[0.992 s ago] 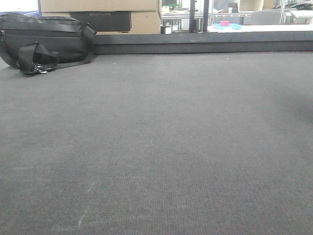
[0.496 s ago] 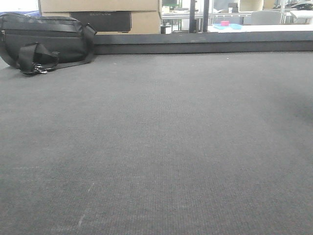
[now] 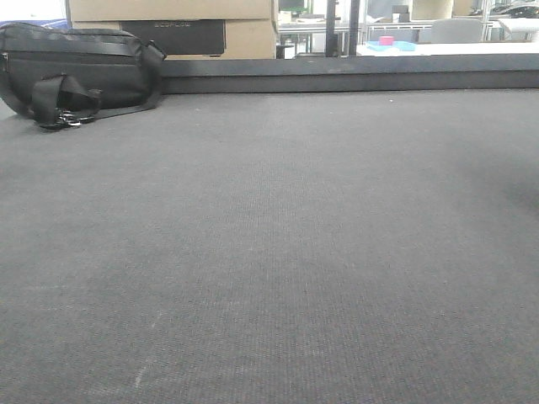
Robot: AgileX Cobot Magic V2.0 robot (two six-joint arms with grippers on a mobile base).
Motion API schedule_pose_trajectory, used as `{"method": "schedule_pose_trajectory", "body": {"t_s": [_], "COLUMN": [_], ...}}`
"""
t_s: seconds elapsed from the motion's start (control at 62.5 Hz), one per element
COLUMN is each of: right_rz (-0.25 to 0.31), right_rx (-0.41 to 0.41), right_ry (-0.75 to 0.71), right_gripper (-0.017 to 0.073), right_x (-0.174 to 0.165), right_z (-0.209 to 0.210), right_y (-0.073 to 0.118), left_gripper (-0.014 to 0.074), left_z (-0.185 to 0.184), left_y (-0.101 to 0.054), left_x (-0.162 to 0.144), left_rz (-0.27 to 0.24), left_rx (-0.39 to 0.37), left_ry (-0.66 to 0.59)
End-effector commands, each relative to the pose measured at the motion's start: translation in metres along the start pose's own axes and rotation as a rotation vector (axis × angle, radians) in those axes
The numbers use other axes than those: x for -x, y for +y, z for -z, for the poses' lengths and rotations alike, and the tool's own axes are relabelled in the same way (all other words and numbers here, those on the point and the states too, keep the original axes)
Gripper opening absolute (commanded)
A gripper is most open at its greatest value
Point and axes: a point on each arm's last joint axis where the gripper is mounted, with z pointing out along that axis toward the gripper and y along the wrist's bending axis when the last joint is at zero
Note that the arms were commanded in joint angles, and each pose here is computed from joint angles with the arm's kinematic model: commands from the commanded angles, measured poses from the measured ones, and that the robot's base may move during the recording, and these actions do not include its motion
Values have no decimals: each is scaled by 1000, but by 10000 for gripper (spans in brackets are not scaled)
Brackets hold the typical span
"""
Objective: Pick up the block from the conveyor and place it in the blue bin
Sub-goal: 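Lift both held blocks up off the conveyor belt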
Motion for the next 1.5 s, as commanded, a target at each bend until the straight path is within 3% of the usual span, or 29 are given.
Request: {"method": "schedule_pose_trajectory", "body": {"t_s": [0.0,0.368,0.72,1.488], "right_rz": [24,7,33,36], "right_rx": [-23,-63,-45,-42], "right_ry": [-113,-280,-582,-614], "right_gripper": [-154,-154,-154,-154], "right_x": [-9,-88,-96,-98], "right_z": [8,34,106,115], "right_y": [-3,-9,-1,1], "left_gripper": [-111,-111,-111,-111], "left_z": [22,94,168,180], "left_y": [-3,-5,-18,-20], "left_x": [-6,-84,-124,-130], "left_rz": [20,10,-34,-41], "left_rx": [11,85,68,63], "left_ry": [-156,-518,-826,-879]}}
